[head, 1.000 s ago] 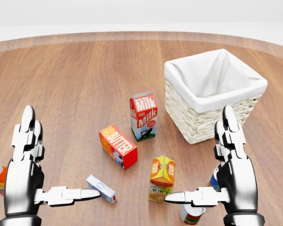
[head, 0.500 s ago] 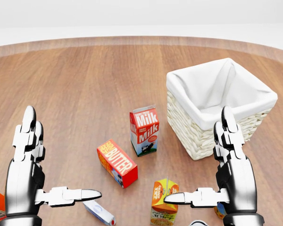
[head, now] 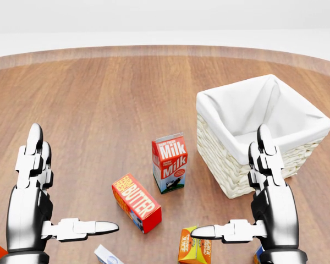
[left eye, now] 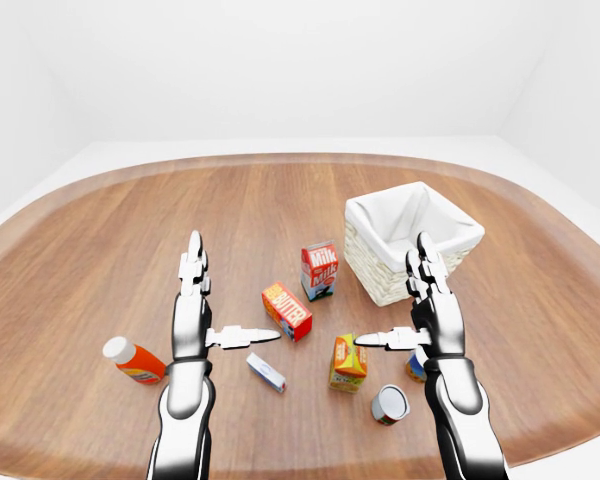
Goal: Pick up the alphabet soup and the tomato sauce, and put them in the basket.
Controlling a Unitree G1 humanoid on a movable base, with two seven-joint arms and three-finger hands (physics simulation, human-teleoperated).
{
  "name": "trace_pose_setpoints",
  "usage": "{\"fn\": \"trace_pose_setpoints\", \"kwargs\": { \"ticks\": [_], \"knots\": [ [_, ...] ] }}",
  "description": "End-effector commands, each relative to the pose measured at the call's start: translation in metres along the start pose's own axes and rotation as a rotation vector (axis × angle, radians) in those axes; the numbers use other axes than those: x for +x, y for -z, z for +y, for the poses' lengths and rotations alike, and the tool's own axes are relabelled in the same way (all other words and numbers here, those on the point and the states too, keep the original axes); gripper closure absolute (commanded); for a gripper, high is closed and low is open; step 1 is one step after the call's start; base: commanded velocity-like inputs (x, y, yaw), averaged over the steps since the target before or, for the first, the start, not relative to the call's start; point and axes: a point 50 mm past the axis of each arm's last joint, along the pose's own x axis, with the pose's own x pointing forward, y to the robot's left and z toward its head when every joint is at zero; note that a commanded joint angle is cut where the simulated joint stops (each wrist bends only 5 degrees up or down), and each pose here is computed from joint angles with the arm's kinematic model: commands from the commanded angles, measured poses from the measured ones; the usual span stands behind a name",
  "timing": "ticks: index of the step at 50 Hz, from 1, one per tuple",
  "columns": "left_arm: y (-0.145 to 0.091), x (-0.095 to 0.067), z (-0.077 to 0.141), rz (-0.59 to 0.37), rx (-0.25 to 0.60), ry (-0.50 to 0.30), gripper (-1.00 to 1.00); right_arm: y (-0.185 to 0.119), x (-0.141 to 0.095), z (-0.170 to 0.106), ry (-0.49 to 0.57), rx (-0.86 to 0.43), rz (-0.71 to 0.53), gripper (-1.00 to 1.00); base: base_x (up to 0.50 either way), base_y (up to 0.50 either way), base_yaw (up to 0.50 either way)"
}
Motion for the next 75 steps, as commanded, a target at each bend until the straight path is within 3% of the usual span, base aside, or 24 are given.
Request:
{"fn": "trace_pose_setpoints", "kwargs": {
  "ticks": [1, 28, 35, 42, 46, 48, 51, 53, 56, 59, 64, 75],
  "knots": [
    [0.001, 0.0, 0.0, 0.004, 0.0, 0.001, -1.0, 0.0, 0.0, 0.001, -0.003, -0.001, -0.001, -1.0, 0.14, 0.0, 0.0],
    [0.003, 0.0, -0.002, 0.012, 0.01, 0.016, -1.0, 0.011, -0.009, 0.003, -0.015, -0.02, 0.059, -1.0, 0.01, 0.0, 0.0],
    [0.002, 0.0, -0.001, 0.008, 0.008, 0.016, -1.0, 0.003, -0.01, -0.004, 0.002, -0.056, 0.028, -1.0, 0.0, 0.0, 0.0],
    [-0.001, 0.0, -0.002, -0.006, 0.008, 0.018, -1.0, -0.003, -0.011, -0.012, 0.046, -0.218, 0.011, -1.0, 0.0, 0.0, 0.0],
    [0.001, 0.0, -0.002, 0.004, 0.007, 0.017, -1.0, -0.004, -0.016, -0.019, 0.094, -0.425, 0.017, -1.0, 0.0, 0.0, 0.0],
    [0.001, 0.0, -0.002, 0.004, 0.007, 0.017, -1.0, -0.004, -0.016, -0.02, 0.1, -0.445, 0.016, -1.0, 0.0, 0.0, 0.0],
    [0.002, 0.0, -0.002, 0.006, 0.007, 0.018, -1.0, -0.003, -0.018, -0.024, 0.136, -0.591, 0.018, -1.0, 0.0, 0.0, 0.0],
    [0.002, 0.0, -0.002, 0.01, 0.008, 0.018, -1.0, -0.002, -0.02, -0.022, 0.103, -0.597, 0.03, -1.0, 0.0, 0.0, 0.0],
    [0.002, 0.0, -0.002, 0.01, 0.007, 0.017, -1.0, -0.003, -0.022, -0.025, 0.145, -0.75, 0.019, -1.0, 0.0, 0.0, 0.0],
    [0.003, 0.0, -0.002, 0.011, 0.006, 0.016, -1.0, -0.007, -0.022, -0.024, 0.138, -0.741, 0.01, -1.0, 0.0, 0.0, 0.0],
    [0.004, 0.0, -0.002, 0.018, 0.007, 0.015, -1.0, -0.005, -0.021, -0.025, 0.144, -0.885, -0.001, -1.0, 0.0, 0.0, 0.0],
    [0.003, 0.0, -0.002, 0.012, 0.005, 0.015, -1.0, 0.002, -0.022, -0.023, 0.11, -1.025, 0.007, -1.0, 0.0, 0.0, 0.0]
  ]
}}
